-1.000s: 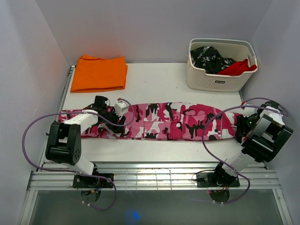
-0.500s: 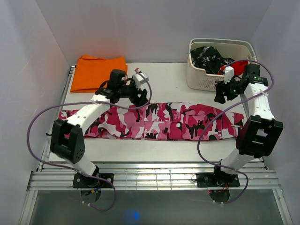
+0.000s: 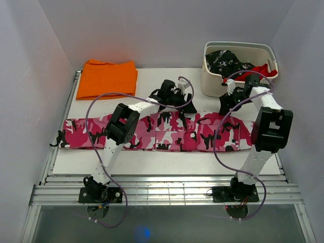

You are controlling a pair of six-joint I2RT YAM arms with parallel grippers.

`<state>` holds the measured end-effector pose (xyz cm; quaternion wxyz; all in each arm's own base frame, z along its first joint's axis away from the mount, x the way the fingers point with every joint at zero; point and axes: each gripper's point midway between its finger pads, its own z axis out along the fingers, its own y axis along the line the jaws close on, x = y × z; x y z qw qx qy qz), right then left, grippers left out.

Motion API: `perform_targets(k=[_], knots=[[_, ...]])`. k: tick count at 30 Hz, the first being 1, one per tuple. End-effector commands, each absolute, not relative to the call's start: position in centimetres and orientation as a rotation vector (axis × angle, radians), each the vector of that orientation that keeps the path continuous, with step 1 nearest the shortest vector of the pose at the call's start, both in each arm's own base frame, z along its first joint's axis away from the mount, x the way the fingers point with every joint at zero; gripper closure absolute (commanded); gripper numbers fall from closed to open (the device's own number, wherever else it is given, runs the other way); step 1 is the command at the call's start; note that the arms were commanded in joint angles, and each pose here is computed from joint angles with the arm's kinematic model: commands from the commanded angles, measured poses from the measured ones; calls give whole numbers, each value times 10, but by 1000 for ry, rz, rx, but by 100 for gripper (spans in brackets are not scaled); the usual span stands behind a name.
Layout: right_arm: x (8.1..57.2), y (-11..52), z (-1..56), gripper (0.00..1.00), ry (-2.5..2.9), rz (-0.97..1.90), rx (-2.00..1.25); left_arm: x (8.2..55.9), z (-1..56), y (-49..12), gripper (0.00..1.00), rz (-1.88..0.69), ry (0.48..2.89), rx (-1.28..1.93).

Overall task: Fold and stack the trousers
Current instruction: Fold the trousers

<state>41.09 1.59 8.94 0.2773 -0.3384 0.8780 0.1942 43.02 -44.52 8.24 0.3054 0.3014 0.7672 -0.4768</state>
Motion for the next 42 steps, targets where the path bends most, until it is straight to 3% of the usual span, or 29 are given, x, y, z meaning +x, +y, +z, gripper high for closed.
perform_targets(k=[1,3,8,11,12,16,18,21,27,29,32,34,38,42], knots=[[418,15,93,23,2306,427,-917,432,128,-483,19,-1369,1926,738],[410,8,87,24,2333,376,-929,428,109,-489,23,-1405,1962,731],[403,18,101,22,2280,428,-960,406,92,-481,63,-1456,1991,775],[408,30,118,21,2230,510,-969,391,110,-470,78,-1406,1877,861],[414,34,128,21,2203,517,-978,388,116,-469,78,-1385,1825,894],[422,62,137,15,2148,630,-1026,363,134,-465,62,-1210,1617,1118],[419,80,128,11,2149,708,-1072,356,120,-459,42,-1103,1600,1172],[421,100,119,11,2131,769,-1145,348,111,-450,29,-920,1519,1269],[430,139,103,10,2085,800,-1284,365,151,-418,18,-695,1431,1190],[435,146,95,11,2090,811,-1289,371,159,-397,11,-694,1450,1128],[435,162,89,12,2074,869,-1313,377,175,-369,7,-750,1505,1033],[427,172,86,16,2059,925,-1345,377,185,-354,7,-776,1511,1000],[409,179,62,34,2095,969,-1436,379,182,-328,5,-780,1577,932],[407,183,56,34,2106,957,-1452,394,185,-307,2,-765,1644,835]])
